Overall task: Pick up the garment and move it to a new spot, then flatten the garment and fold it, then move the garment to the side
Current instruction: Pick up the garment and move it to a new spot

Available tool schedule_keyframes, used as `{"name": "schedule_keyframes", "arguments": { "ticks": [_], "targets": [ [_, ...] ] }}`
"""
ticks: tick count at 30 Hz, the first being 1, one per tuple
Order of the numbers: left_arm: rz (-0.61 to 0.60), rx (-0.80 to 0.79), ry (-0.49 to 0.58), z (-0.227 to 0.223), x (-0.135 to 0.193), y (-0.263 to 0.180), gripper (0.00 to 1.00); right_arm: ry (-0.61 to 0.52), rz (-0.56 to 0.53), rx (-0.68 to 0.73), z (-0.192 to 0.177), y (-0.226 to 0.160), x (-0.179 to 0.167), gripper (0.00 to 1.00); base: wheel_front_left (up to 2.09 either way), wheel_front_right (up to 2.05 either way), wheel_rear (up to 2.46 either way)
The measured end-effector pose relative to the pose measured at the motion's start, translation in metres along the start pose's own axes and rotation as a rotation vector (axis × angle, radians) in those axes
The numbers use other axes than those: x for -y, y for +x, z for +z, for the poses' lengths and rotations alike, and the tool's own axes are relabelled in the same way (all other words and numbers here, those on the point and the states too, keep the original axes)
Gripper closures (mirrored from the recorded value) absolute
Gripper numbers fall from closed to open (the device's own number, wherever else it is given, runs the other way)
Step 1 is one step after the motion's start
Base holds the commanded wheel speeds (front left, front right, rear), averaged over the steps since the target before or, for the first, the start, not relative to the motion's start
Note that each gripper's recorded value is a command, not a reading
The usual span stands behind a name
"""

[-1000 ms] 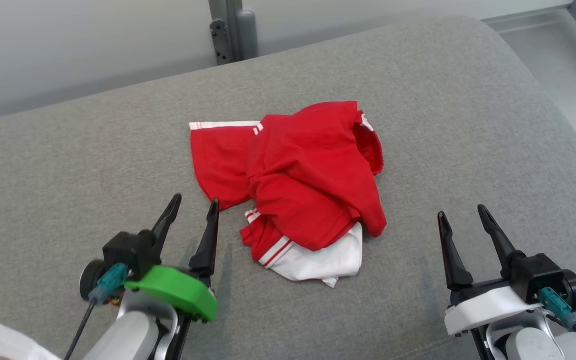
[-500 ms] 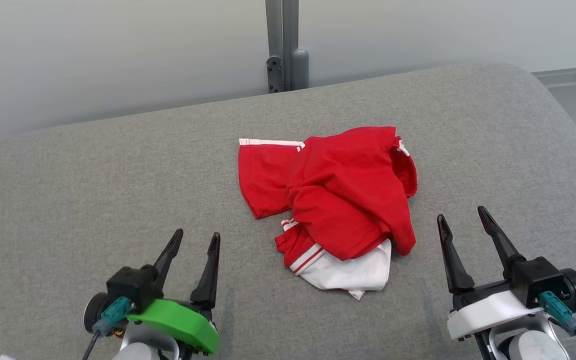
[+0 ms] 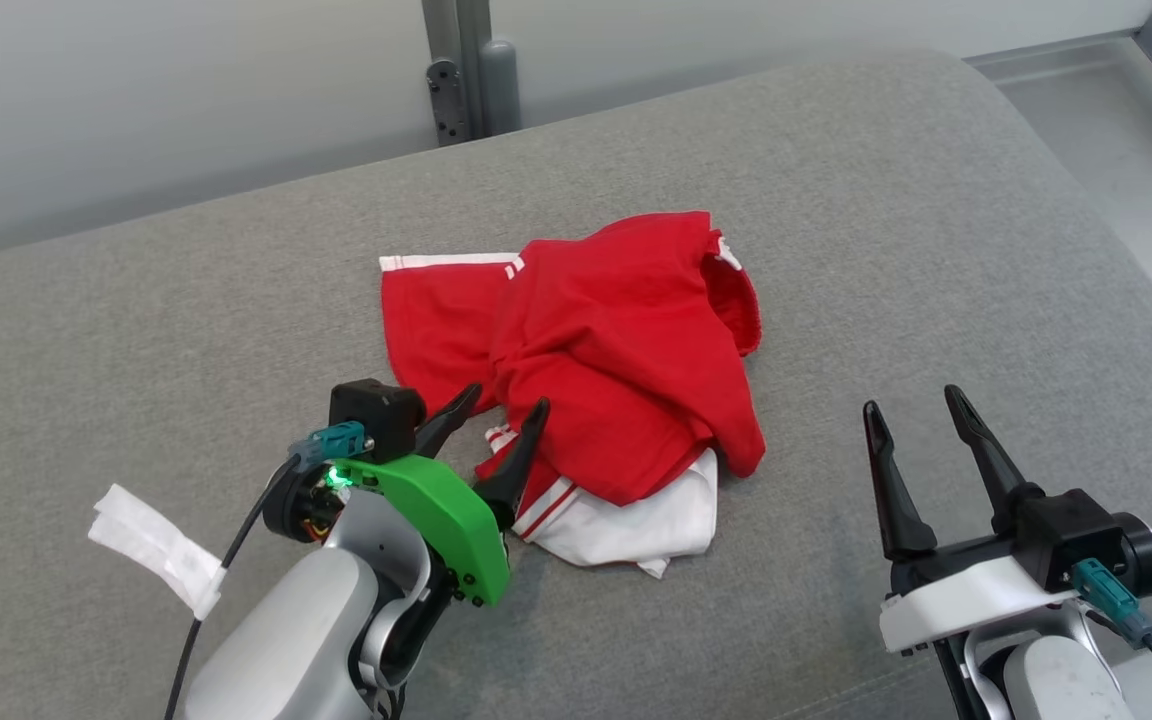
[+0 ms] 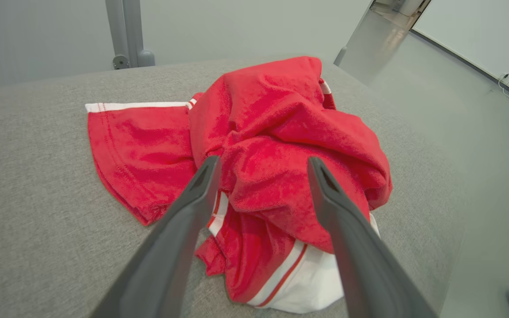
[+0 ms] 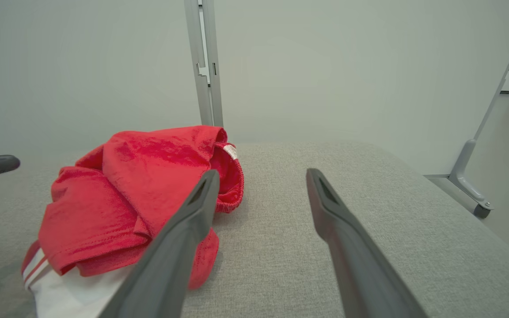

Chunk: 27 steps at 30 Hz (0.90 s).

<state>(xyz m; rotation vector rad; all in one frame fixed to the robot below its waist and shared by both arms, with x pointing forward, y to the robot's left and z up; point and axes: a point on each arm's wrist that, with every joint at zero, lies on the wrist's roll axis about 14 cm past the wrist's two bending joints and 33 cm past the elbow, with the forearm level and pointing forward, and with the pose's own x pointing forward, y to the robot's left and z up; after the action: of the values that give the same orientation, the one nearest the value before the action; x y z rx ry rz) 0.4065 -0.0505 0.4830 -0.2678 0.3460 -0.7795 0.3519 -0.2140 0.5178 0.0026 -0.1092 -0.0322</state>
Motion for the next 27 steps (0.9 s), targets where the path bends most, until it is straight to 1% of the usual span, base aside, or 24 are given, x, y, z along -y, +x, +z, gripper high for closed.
{"name": "schedule_keyframes", "arguments": {
  "ticks": [6,11,12,14,15,16,18,19,20,24,27],
  "targets": [
    [-0.018,-0.127,0.003,-0.026,0.003,0.02,0.0,-0.004,-0.076,-0.021,-0.004,-0.012,0.021,0.0,0.0,0.0,0.0],
    [0.014,-0.15,0.007,-0.032,-0.005,0.028,0.07,-0.012,-0.117,-0.03,-0.005,-0.02,0.033,0.0,0.0,0.0,0.0],
    [0.013,-0.155,0.006,-0.033,-0.005,0.029,0.11,-0.013,-0.122,-0.032,-0.005,-0.021,0.034,0.0,0.0,0.0,0.0],
    [0.014,-0.155,-0.002,-0.033,-0.006,0.03,0.27,-0.014,-0.125,-0.035,-0.006,-0.021,0.035,0.0,0.0,0.0,0.0],
    [0.014,-0.152,-0.004,-0.032,-0.007,0.031,0.45,-0.013,-0.125,-0.036,-0.006,-0.021,0.035,0.0,0.0,0.0,0.0],
    [0.014,-0.148,-0.006,-0.03,-0.007,0.032,0.58,-0.013,-0.124,-0.038,-0.007,-0.021,0.035,0.0,0.0,0.0,0.0],
    [0.014,-0.141,-0.006,-0.027,-0.008,0.033,0.72,-0.011,-0.121,-0.041,-0.008,-0.02,0.033,0.0,0.0,0.0,0.0],
    [0.014,-0.136,-0.006,-0.026,-0.008,0.034,0.77,-0.01,-0.119,-0.042,-0.008,-0.019,0.033,0.0,0.0,0.0,0.0],
    [0.014,-0.131,-0.006,-0.025,-0.008,0.034,1.0,-0.009,-0.116,-0.042,-0.009,-0.019,0.032,0.0,0.0,0.0,0.0],
    [0.002,-0.135,-0.012,-0.026,-0.006,0.034,1.0,0.0,-0.114,-0.041,-0.009,-0.017,0.031,0.0,0.0,0.0,0.0],
    [-0.005,-0.092,-0.012,-0.015,-0.004,0.034,1.0,0.004,-0.114,-0.04,-0.009,-0.017,0.031,0.0,0.0,0.0,0.0]
  ]
}}
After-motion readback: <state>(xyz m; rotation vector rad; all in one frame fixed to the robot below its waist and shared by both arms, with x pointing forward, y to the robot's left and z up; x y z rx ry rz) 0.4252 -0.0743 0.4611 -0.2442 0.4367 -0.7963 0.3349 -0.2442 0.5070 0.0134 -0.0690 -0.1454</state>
